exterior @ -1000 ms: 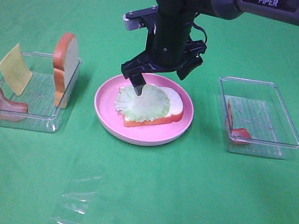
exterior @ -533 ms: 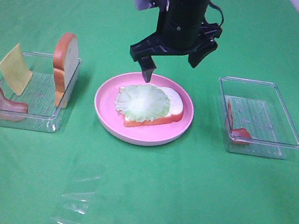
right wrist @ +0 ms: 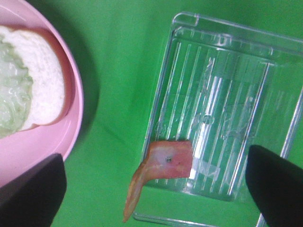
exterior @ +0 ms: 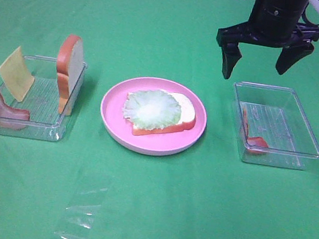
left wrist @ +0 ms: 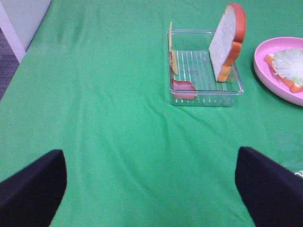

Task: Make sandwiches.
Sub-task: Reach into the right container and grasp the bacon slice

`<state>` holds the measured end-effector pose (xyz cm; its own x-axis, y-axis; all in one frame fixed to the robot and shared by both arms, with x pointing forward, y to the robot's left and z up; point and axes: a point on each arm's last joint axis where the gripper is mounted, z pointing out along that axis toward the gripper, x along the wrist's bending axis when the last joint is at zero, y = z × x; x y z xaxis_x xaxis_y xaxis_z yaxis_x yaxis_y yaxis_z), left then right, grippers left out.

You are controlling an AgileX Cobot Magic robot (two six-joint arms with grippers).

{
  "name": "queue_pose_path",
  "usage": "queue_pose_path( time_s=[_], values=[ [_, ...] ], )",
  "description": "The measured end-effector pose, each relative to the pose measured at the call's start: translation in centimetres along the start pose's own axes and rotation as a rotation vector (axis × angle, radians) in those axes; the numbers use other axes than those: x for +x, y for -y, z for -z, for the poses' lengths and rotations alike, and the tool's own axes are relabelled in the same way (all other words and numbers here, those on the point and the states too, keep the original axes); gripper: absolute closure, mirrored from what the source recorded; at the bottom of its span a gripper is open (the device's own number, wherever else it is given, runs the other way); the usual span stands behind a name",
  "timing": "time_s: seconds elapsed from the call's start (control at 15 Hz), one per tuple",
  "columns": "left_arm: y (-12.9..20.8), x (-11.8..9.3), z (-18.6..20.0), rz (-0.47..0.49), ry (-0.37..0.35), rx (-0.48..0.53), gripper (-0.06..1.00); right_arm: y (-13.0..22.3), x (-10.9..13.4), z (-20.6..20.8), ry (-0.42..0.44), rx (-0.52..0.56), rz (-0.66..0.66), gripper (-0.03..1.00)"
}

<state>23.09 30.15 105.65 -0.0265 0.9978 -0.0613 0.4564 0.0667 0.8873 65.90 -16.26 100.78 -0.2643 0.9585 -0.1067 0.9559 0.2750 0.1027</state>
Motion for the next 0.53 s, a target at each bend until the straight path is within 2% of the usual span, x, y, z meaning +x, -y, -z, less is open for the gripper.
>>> queue_pose_path(
  time_s=[0.13, 0.53],
  values=[
    [0.0, 0.0, 0.0, 0.000, 0.000, 0.000, 0.06, 0.7, 0.3, -0.9, -0.023, 0.048, 0.002, -0.01],
    [0.0, 0.0, 0.0, 0.000, 0.000, 0.000, 0.06, 3.1, 0.6, -4.1, -0.019, 0.192, 0.017, -0.01]
  ],
)
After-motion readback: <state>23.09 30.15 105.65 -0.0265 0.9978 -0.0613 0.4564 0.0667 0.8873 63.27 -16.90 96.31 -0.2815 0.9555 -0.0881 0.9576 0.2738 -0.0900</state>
